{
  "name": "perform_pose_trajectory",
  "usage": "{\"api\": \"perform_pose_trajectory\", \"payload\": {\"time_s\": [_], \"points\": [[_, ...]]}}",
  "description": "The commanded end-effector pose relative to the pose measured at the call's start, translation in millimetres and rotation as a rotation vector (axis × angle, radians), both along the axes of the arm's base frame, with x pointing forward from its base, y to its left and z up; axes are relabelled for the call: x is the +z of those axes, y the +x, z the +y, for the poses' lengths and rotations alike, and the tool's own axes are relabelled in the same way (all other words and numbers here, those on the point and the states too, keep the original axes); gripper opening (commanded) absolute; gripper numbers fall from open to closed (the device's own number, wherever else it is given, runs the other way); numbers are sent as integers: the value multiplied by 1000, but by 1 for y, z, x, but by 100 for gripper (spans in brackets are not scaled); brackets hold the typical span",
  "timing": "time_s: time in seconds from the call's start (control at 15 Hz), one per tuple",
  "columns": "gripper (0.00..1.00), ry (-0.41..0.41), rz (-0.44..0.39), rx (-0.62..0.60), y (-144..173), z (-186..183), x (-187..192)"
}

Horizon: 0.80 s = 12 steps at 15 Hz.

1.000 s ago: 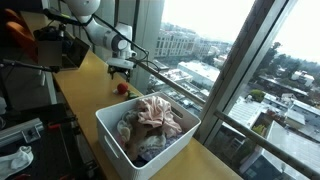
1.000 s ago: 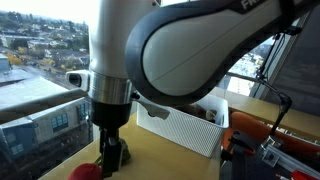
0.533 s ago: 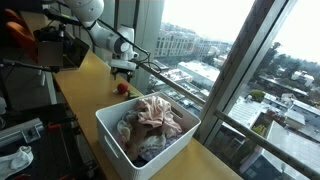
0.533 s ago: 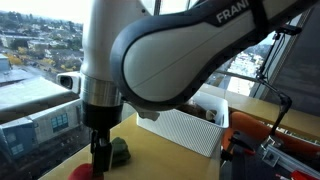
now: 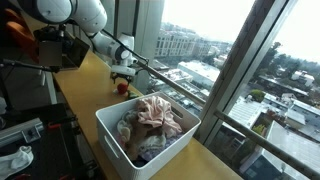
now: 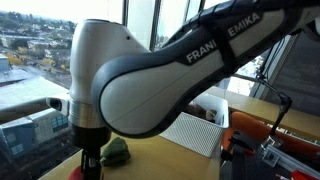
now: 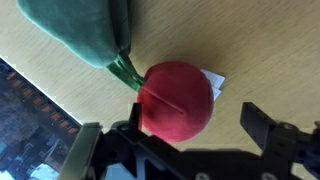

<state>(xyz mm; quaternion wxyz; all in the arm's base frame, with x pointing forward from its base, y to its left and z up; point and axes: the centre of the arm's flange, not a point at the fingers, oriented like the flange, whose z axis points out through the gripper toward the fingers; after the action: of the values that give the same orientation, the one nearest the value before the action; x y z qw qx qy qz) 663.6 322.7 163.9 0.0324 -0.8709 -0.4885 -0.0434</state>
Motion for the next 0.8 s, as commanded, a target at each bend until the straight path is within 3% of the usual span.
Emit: {"api": "perform_pose_trajectory", "payload": {"time_s": [0.0,0.27,0.4,0.73], "points": [[100,-10,19,15,15,7,-17],[100,-13,33,6,18,3,-33],[74,-16,37,0,18,1,-38],[36,-20,44,-14,17,-12,-39]]}}
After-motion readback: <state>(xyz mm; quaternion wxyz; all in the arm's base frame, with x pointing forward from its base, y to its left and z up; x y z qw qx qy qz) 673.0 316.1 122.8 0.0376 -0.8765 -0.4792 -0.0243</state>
